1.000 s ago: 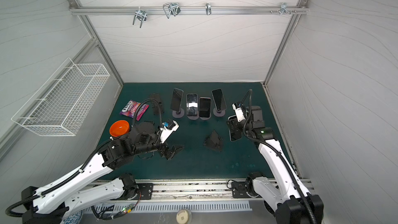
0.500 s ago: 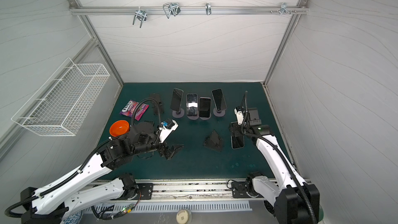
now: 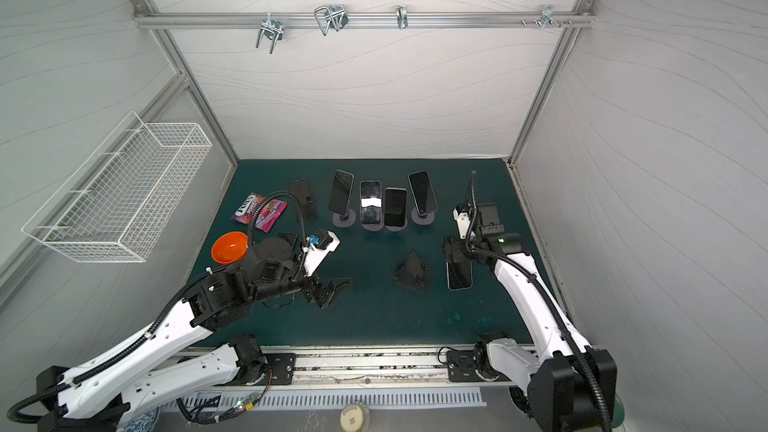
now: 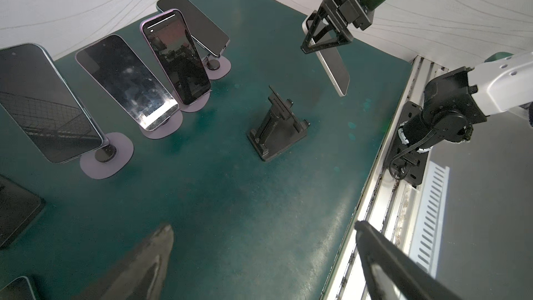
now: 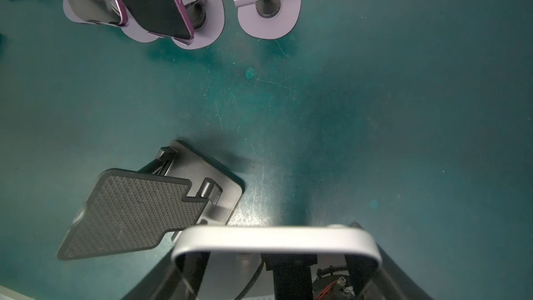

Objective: Remove the phone from the phone stand
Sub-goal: 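Lift the phone off its stand toward the robot with the right gripper, then lower the held phone flat onto the mat with the right gripper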

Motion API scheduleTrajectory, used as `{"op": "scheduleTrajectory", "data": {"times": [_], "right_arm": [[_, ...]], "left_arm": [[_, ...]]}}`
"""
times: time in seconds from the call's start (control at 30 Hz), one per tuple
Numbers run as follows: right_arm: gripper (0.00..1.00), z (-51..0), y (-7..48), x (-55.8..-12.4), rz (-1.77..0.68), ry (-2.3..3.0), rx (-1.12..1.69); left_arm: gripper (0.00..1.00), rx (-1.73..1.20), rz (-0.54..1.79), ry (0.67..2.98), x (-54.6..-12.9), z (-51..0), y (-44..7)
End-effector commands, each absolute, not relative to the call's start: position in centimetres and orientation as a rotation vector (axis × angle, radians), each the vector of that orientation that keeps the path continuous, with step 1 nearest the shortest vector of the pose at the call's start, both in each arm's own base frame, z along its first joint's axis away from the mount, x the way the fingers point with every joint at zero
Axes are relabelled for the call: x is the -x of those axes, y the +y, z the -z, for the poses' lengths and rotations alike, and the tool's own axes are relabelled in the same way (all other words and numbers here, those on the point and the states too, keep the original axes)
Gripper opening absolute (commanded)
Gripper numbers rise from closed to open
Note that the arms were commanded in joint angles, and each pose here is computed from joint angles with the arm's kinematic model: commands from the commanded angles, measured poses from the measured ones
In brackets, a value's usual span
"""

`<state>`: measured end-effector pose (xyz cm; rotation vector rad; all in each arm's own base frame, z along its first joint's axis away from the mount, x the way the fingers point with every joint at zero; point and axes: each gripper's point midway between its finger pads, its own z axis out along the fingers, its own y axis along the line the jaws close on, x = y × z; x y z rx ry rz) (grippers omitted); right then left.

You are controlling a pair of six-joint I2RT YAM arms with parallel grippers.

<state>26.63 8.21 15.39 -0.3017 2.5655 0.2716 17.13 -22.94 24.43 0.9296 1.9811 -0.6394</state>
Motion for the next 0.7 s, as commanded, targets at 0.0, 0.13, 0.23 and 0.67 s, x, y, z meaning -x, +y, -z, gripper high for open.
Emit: {"op": "scheduleTrajectory", "data": {"times": [0.0, 0.13, 0.23, 0.67], "right_arm": [[0.0, -16.3, 7.2, -26.7, -0.22, 2.59, 0.216], [0.0, -15.6, 6.2, -26.4, -0.16, 2.678, 0.128], [0.0, -14.9, 5.8, -25.9, -0.154, 2.744, 0.046], [0.0, -13.2, 4.4, -26.2, -0.115, 2.986, -0.077]], "left_arm": [[0.99, -0.908, 0.655, 1.944, -17.5, -25.3, -23.5], [0.99, -0.915, 0.654, 1.944, -17.8, -25.2, -23.8], [0.99, -0.926, 0.661, 1.939, -17.9, -25.1, -24.3], [0.99, -0.968, 0.704, 1.962, -18.9, -24.3, -26.7]]}}
